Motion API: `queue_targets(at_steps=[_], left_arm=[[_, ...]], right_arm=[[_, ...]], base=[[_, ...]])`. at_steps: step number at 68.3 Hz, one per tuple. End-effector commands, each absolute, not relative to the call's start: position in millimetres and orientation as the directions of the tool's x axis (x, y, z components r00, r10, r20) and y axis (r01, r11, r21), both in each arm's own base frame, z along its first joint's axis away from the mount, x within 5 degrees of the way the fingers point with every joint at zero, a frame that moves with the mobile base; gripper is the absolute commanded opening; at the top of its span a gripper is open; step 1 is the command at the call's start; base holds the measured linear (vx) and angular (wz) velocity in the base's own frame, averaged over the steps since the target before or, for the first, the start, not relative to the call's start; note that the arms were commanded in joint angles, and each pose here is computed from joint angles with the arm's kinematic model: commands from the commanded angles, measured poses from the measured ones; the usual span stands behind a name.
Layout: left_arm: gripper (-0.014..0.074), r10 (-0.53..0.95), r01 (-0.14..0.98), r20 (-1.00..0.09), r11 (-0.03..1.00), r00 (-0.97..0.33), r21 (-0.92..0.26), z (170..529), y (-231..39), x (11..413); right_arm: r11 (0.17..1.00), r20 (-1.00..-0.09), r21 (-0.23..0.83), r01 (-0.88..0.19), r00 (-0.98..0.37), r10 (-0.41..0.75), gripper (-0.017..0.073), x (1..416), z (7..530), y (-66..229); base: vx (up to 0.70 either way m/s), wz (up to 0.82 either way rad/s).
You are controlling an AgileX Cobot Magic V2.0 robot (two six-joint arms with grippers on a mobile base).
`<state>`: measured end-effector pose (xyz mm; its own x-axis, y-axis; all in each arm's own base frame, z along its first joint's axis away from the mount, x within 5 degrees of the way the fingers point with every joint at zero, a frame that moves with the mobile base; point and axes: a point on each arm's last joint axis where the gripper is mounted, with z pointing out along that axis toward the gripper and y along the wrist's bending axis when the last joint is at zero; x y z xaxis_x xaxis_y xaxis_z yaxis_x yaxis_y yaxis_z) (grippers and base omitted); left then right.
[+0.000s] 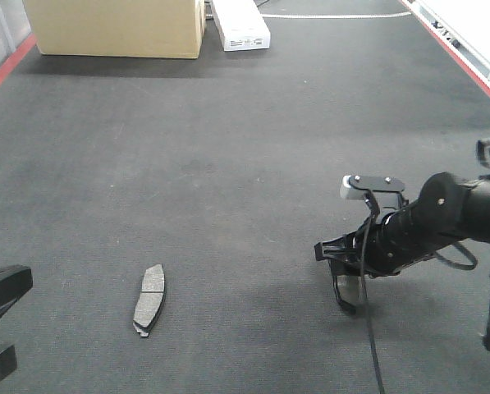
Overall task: Move and align brake pads A on conveyor
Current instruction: 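Lower the right gripper's brake pad onto the belt and release it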
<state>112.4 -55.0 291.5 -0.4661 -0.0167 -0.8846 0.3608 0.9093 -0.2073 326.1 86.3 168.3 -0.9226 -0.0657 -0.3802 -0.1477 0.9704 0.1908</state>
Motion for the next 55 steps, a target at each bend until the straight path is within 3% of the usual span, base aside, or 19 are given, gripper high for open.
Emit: queue_targets(at_steps=[1,33,45,55], left_arm=[[-0.0006,-0.054,0.375,-0.919,0.902,-0.391,-0.213,306,-56,115],[-0.0006,-0.054,0.375,-0.919,0.902,-0.391,-0.213,306,-56,115],[-0.0006,-0.054,0.375,-0.919,0.902,-0.391,-0.213,306,-56,115],[-0.0006,-0.054,0.375,-0.919,0.902,-0.391,-0.213,306,-56,115]], right_arm=[[0.969,-0.466,0.192,-0.156,-0.883,-0.05,0.0163,335,186,88],[0.968,-0.44,0.194,-0.158,-0.896,-0.058,0.0402,333,183,88],[0.968,-0.44,0.214,-0.13,-0.898,-0.024,0.0414,329,194,87],[0.964,-0.492,0.214,-0.155,-0.87,-0.031,0.0413,316,225,85]], base=[[0.0,0.0],[0.0,0.0],[0.0,0.0],[0.0,0.0]])
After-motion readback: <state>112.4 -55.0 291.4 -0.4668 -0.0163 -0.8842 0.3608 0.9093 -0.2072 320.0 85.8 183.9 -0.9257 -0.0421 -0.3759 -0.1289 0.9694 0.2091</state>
